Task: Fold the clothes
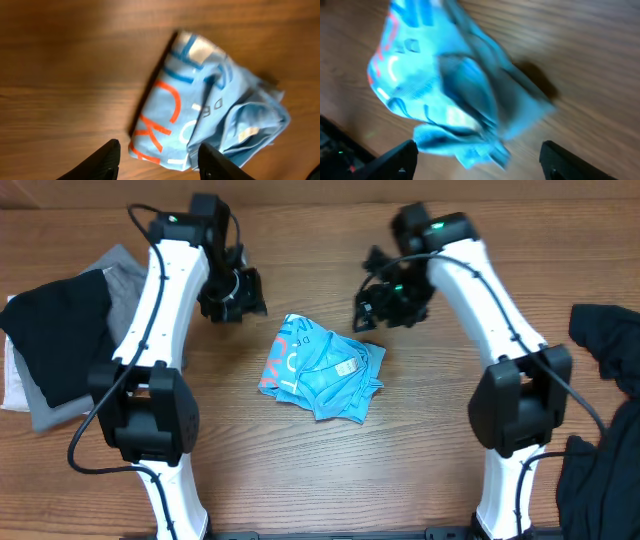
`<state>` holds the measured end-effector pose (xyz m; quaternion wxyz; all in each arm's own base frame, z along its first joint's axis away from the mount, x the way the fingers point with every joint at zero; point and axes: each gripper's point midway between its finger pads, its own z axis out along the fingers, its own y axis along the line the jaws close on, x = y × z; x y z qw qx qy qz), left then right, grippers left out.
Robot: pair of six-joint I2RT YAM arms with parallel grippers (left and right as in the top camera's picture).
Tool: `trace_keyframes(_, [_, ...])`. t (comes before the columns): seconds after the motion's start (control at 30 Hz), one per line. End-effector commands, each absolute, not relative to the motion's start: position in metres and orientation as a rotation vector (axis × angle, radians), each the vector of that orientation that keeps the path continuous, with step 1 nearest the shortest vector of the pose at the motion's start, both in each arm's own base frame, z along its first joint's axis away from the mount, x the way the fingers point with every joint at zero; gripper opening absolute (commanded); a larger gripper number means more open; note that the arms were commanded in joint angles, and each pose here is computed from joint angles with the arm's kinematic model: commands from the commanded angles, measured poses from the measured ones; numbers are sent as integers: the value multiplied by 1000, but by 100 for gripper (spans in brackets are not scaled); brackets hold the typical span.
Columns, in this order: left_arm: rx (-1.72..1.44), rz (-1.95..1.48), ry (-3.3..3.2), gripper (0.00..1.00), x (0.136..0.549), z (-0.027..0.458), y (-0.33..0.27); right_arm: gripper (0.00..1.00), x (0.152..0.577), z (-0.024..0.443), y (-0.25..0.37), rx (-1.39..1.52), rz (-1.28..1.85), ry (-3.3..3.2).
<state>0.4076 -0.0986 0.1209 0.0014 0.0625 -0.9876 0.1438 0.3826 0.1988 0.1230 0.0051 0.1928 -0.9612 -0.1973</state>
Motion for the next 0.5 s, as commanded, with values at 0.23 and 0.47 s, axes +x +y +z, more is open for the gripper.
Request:
trace_keyframes(0.23, [153, 512, -2938, 57, 367, 54, -120, 78, 360, 74, 229, 899, -389, -2972])
trace_keyframes(0.47, [98, 520, -2964, 61, 362, 25, -131, 17, 358, 56, 229, 899, -390, -2972])
